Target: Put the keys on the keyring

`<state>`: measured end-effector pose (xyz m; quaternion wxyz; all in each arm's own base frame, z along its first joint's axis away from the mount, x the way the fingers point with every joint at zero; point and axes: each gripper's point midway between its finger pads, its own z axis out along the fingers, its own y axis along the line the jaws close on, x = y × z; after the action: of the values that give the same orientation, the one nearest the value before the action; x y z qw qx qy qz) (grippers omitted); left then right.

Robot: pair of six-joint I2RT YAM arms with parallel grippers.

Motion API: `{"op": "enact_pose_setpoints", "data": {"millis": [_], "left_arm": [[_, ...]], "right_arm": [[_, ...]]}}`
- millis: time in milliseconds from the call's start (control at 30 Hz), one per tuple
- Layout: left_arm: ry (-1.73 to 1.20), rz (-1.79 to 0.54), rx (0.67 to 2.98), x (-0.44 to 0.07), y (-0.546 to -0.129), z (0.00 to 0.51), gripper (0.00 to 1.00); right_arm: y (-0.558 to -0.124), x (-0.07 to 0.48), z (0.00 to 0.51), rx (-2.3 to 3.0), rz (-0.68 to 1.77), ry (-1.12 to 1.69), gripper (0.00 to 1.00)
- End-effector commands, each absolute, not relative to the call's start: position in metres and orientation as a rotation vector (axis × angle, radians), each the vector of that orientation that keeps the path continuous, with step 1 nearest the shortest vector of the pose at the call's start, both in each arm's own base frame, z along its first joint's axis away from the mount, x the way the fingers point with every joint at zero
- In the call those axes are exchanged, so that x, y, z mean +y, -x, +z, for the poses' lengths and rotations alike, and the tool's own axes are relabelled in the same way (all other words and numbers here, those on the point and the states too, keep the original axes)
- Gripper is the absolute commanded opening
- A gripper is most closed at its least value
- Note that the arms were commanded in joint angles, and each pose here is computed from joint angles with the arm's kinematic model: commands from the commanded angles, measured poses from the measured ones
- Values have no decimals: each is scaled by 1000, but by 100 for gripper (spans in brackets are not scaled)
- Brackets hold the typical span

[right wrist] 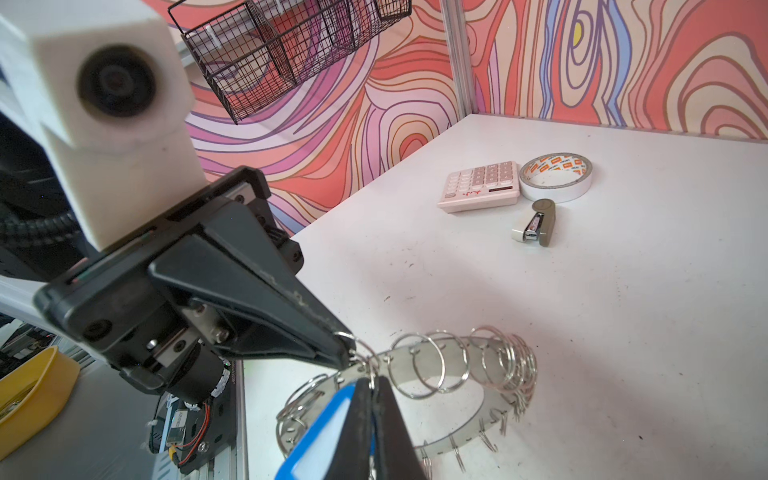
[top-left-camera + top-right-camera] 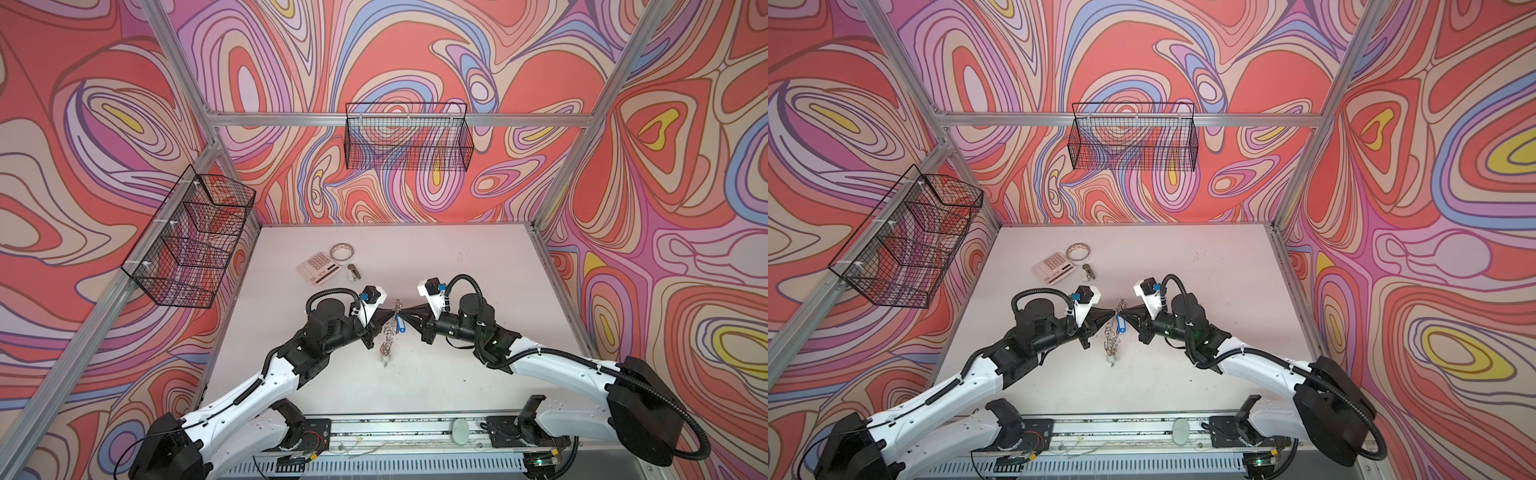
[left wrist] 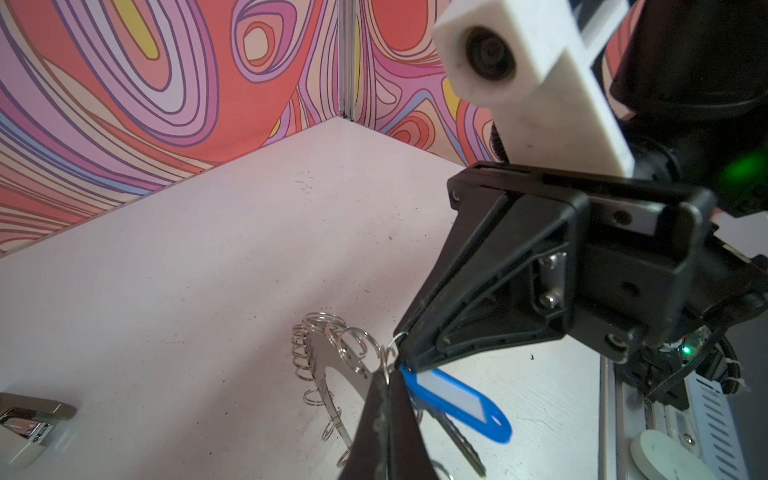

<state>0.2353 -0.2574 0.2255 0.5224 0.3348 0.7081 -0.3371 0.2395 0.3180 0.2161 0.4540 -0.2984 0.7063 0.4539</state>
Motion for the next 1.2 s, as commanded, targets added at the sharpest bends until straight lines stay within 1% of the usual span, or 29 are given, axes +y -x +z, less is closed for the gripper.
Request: {"op": "enact_pose_setpoints", "data": {"millis": [0, 100, 200, 333, 400, 467, 533, 567, 633, 667, 733, 867, 933, 1033, 1100, 1133, 1167], "left_arm": [[-693, -884, 1407, -261, -237, 304, 0], [-687, -897, 1410, -262, -237, 304, 0], [-684, -895, 1417, -261, -238, 301, 0], [-685, -891, 1430, -261, -239, 297, 0], [-683, -888, 1432, -261, -239, 296, 0], [-680, -888, 1434, -261, -240, 295, 0], [-683, -889, 1439, -262, -240, 294, 0], [-685, -890, 1443, -262, -240, 293, 0], [-686, -897, 1447, -264, -240, 292, 0], [-684, -901, 1448, -264, -240, 292, 0], [-681, -910, 1452, -265, -241, 291, 0], [-679, -927, 1453, -267, -242, 293, 0], [-675, -932, 1454, -268, -242, 293, 0], [-650, -929, 1461, -268, -248, 295, 0], [-657, -937, 1451, -272, -249, 297, 0], [-662, -945, 1444, -274, -250, 299, 0], [-666, -953, 1440, -276, -250, 300, 0]], "right_arm": [[-233, 311, 179, 1875, 1139, 762, 0], [-237, 307, 179, 1877, 1143, 749, 3], [-239, 304, 178, 1881, 1137, 740, 12], [-247, 297, 177, 1894, 1116, 701, 20], [-252, 292, 179, 1893, 1106, 675, 22], [-256, 287, 180, 1895, 1080, 652, 27], [-263, 280, 183, 1902, 1041, 620, 31], [-266, 275, 186, 1901, 1036, 595, 36], [-278, 261, 193, 1903, 1008, 505, 52], [-285, 252, 196, 1903, 990, 467, 57], [-300, 235, 205, 1889, 959, 383, 65], [-320, 216, 235, 1836, 965, 307, 77], [-324, 219, 252, 1790, 972, 335, 78], [-328, 228, 264, 1784, 1010, 367, 75], [-328, 236, 271, 1763, 1054, 407, 75], [-328, 239, 275, 1743, 1071, 421, 77], [-328, 240, 279, 1722, 1076, 425, 80]]}}
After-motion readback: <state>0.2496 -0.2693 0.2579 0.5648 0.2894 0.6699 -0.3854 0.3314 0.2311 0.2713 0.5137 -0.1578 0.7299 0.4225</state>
